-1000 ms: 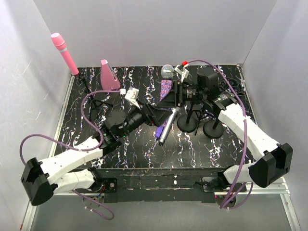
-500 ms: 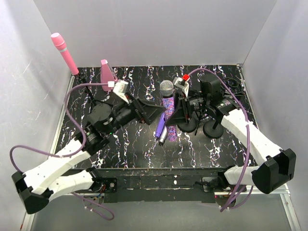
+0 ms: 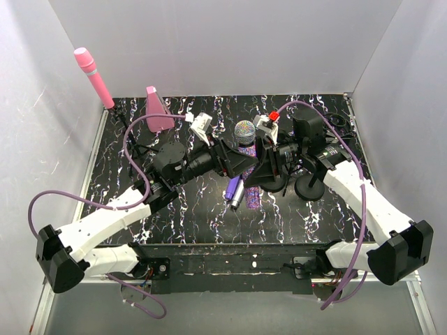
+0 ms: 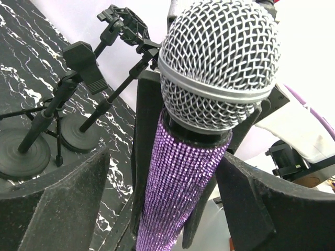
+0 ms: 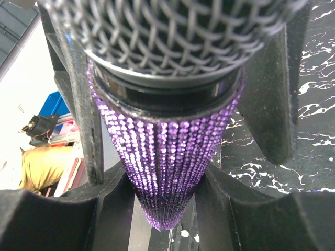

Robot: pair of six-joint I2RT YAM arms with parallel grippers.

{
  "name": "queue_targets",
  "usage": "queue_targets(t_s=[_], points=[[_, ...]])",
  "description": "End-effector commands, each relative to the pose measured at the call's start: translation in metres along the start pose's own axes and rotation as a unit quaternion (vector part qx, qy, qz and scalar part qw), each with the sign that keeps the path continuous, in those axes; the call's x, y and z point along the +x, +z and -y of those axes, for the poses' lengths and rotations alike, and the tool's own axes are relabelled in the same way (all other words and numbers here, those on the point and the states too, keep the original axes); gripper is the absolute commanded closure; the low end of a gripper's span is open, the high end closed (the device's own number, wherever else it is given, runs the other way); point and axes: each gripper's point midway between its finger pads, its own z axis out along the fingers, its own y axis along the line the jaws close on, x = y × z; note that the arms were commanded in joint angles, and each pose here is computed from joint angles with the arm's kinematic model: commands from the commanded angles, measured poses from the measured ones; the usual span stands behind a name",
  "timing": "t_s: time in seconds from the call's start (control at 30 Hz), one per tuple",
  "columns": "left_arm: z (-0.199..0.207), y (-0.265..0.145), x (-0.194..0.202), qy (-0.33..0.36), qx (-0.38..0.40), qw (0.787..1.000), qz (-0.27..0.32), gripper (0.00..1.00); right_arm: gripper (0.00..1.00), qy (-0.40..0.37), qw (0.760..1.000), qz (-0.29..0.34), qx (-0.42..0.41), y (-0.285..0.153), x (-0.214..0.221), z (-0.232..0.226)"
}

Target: Attach the microphones to the stand

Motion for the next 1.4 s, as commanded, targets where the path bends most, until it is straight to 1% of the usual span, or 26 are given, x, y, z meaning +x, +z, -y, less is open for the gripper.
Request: queue_targets(t_s=[0.0, 0.1, 0.23, 0.3, 0.5, 0.57, 0.6, 0.67, 0.7, 0.77, 0.8, 0.87, 0.93, 0.97, 1.0, 1.03, 1.1, 1.13, 1.27, 1.3, 1.37], points=[[0.020, 0.004, -0.018, 0.009, 0.038, 0.999, 0.025, 0.24, 0.98, -0.026, 0.999, 0.001, -0.021, 0.000, -0.002, -0.009], [0.015, 0.006, -0.017, 0.013, 0.028, 0.999, 0.023, 0.29, 0.98, -0.026, 0.999, 0.001, -0.023, 0.000, -0.001, -0.008], [0.013, 0.010, -0.017, 0.019, 0.027, 0.999, 0.026, 0.41, 0.98, -0.022, 0.999, 0.000, -0.025, 0.001, -0.001, -0.008], [0.014, 0.012, -0.019, 0.022, 0.031, 0.999, 0.028, 0.45, 0.98, -0.018, 1.000, 0.000, -0.024, 0.000, 0.001, -0.006], [0.014, 0.017, -0.020, 0.026, 0.032, 0.999, 0.028, 0.44, 0.98, -0.015, 1.000, -0.001, -0.024, 0.001, 0.002, -0.006], [0.012, 0.018, -0.018, 0.025, 0.032, 0.999, 0.025, 0.46, 0.97, -0.013, 1.000, -0.001, -0.025, 0.001, 0.002, -0.005], [0.013, 0.018, -0.018, 0.025, 0.034, 0.999, 0.024, 0.49, 0.97, -0.012, 1.000, -0.001, -0.026, 0.001, 0.002, -0.006], [0.013, 0.019, -0.017, 0.026, 0.036, 0.999, 0.022, 0.62, 0.97, -0.013, 1.000, -0.002, -0.028, 0.002, 0.003, -0.007], [0.013, 0.019, -0.016, 0.026, 0.037, 0.999, 0.021, 0.73, 0.96, -0.013, 1.000, -0.002, -0.028, 0.002, 0.003, -0.007], [0.015, 0.018, -0.016, 0.026, 0.043, 0.999, 0.021, 0.92, 0.94, -0.010, 1.000, -0.002, -0.029, 0.001, 0.004, -0.007], [0.015, 0.017, -0.015, 0.027, 0.043, 0.998, 0.021, 1.00, 0.88, -0.010, 1.000, -0.002, -0.028, 0.002, 0.004, -0.007], [0.015, 0.012, -0.016, 0.033, 0.040, 0.998, 0.026, 1.00, 0.72, -0.009, 1.000, -0.002, -0.024, 0.001, 0.005, -0.007], [0.013, 0.003, -0.017, 0.041, 0.031, 0.998, 0.032, 1.00, 0.46, -0.015, 1.000, -0.003, -0.018, -0.001, 0.008, -0.009], [0.015, -0.006, -0.021, 0.051, 0.029, 0.997, 0.040, 1.00, 0.37, -0.017, 1.000, -0.005, -0.014, -0.002, 0.010, -0.010], [0.015, -0.013, -0.022, 0.057, 0.025, 0.997, 0.045, 1.00, 0.31, -0.027, 1.000, -0.007, -0.008, -0.003, 0.011, -0.010], [0.013, -0.020, -0.022, 0.061, 0.015, 0.997, 0.047, 1.00, 0.26, -0.022, 1.000, -0.011, -0.005, -0.005, 0.014, -0.014], [0.012, -0.035, -0.025, 0.073, 0.002, 0.996, 0.054, 1.00, 0.19, -0.057, 0.998, -0.021, 0.009, -0.008, 0.020, -0.013], [0.010, -0.041, -0.023, 0.080, -0.006, 0.995, 0.051, 1.00, 0.17, -0.064, 0.997, -0.030, 0.017, -0.010, 0.025, -0.014], [0.010, -0.070, -0.029, 0.112, -0.030, 0.992, 0.056, 1.00, 0.14, -0.119, 0.990, -0.065, 0.050, -0.021, 0.043, -0.013], [0.002, -0.077, -0.021, 0.117, -0.048, 0.991, 0.039, 1.00, 0.13, -0.127, 0.988, -0.072, 0.052, -0.024, 0.047, -0.017], [-0.001, -0.090, -0.019, 0.134, -0.064, 0.988, 0.035, 1.00, 0.12, -0.159, 0.983, -0.079, 0.055, -0.030, 0.050, -0.022]])
